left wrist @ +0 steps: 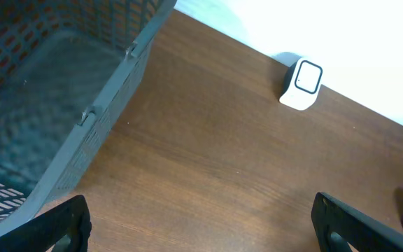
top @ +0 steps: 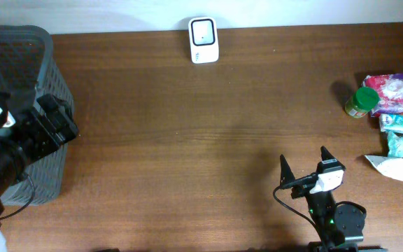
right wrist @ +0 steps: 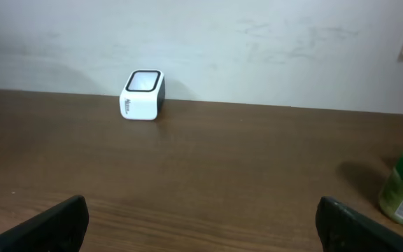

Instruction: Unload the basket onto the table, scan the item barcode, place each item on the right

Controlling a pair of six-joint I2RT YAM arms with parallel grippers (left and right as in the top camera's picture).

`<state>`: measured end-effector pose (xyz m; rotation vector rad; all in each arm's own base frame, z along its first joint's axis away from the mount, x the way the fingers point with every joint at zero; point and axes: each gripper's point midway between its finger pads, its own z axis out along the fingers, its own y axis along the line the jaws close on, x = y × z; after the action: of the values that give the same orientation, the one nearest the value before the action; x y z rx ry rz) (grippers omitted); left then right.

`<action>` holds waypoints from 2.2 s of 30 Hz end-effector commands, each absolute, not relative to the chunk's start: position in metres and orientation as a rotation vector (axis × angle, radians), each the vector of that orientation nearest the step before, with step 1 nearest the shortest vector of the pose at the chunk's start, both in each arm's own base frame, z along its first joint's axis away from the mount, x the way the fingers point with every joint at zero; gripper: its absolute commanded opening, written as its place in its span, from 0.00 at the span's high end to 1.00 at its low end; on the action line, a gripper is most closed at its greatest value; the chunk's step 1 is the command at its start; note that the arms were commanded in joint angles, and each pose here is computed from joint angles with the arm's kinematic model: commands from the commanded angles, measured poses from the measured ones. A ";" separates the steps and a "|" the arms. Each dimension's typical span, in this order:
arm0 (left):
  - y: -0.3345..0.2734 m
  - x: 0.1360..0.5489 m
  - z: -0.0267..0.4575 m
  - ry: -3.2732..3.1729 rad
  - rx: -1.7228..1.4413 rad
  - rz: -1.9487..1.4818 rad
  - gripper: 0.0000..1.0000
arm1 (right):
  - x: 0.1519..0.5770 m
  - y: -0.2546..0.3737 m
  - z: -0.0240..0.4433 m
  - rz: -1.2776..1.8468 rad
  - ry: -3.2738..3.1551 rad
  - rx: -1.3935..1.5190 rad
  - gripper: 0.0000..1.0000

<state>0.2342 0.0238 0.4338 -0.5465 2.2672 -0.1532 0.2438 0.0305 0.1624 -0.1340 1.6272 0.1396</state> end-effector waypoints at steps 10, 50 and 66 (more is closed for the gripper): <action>0.024 0.234 0.434 2.265 -0.562 -0.163 0.01 | 0.244 0.025 0.158 0.154 1.639 -0.075 0.01; 0.024 0.234 0.434 2.265 -0.562 -0.163 0.01 | 0.244 0.027 0.159 0.134 1.633 -0.108 0.01; -0.015 0.223 0.368 2.289 -0.211 -0.242 0.01 | 0.244 0.027 0.159 0.134 1.633 -0.108 0.01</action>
<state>0.2316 -0.0103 0.3915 -0.2633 2.3144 -0.2354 0.2443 0.0267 0.1620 -0.1017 1.6315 0.1360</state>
